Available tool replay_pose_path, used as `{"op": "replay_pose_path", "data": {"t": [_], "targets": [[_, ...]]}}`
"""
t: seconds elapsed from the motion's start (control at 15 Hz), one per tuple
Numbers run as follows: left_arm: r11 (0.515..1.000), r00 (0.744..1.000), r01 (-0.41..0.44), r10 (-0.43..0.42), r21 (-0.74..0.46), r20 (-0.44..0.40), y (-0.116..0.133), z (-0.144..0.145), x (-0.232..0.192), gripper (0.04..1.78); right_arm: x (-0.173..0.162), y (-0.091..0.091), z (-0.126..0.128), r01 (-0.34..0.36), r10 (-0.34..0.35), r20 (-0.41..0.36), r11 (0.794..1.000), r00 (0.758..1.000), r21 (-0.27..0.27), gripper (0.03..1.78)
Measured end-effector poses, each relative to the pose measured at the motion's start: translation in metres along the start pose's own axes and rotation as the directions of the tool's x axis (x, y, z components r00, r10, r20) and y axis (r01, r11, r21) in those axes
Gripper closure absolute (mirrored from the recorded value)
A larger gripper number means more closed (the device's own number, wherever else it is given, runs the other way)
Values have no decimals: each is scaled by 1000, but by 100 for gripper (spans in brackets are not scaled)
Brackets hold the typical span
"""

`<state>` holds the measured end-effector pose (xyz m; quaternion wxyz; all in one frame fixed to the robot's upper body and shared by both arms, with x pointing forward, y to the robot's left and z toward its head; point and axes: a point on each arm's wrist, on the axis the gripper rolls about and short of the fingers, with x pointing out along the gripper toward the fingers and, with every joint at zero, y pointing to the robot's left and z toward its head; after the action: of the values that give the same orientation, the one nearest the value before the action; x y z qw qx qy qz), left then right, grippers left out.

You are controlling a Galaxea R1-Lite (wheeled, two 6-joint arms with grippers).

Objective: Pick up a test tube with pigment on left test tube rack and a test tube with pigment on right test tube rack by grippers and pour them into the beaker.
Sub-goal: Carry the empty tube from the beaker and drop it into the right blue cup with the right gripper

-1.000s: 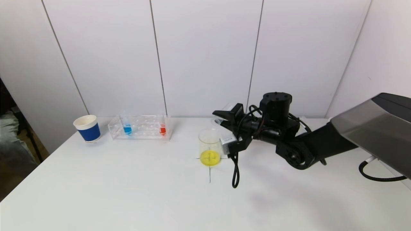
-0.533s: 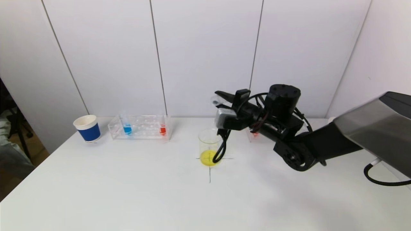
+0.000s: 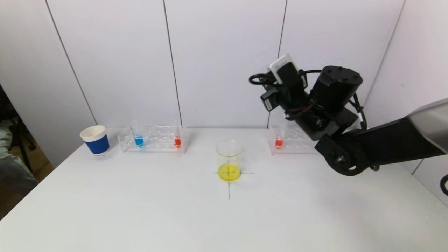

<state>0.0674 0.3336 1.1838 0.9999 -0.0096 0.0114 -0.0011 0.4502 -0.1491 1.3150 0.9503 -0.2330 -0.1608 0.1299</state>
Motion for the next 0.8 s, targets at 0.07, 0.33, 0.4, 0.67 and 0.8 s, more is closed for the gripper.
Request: {"op": "replay_pose_path", "data": {"t": [0.07, 0.33, 0.4, 0.67, 0.8], "targets": [[1000, 1000, 0, 0, 0, 0, 0, 0, 0, 6, 0, -11, 2, 33, -32, -14, 999, 999, 33, 133], [1000, 1000, 0, 0, 0, 0, 0, 0, 0, 6, -8, -62, 8, 161, -144, -107, 971, 984, 176, 133], [1000, 1000, 0, 0, 0, 0, 0, 0, 0, 6, -12, -77, 6, 193, -165, -145, 958, 976, 210, 133], [1000, 1000, 0, 0, 0, 0, 0, 0, 0, 6, -30, -131, -5, 325, -255, -255, 902, 933, 285, 133], [1000, 1000, 0, 0, 0, 0, 0, 0, 0, 6, -38, -154, -14, 384, -297, -302, 877, 906, 290, 133]]}}
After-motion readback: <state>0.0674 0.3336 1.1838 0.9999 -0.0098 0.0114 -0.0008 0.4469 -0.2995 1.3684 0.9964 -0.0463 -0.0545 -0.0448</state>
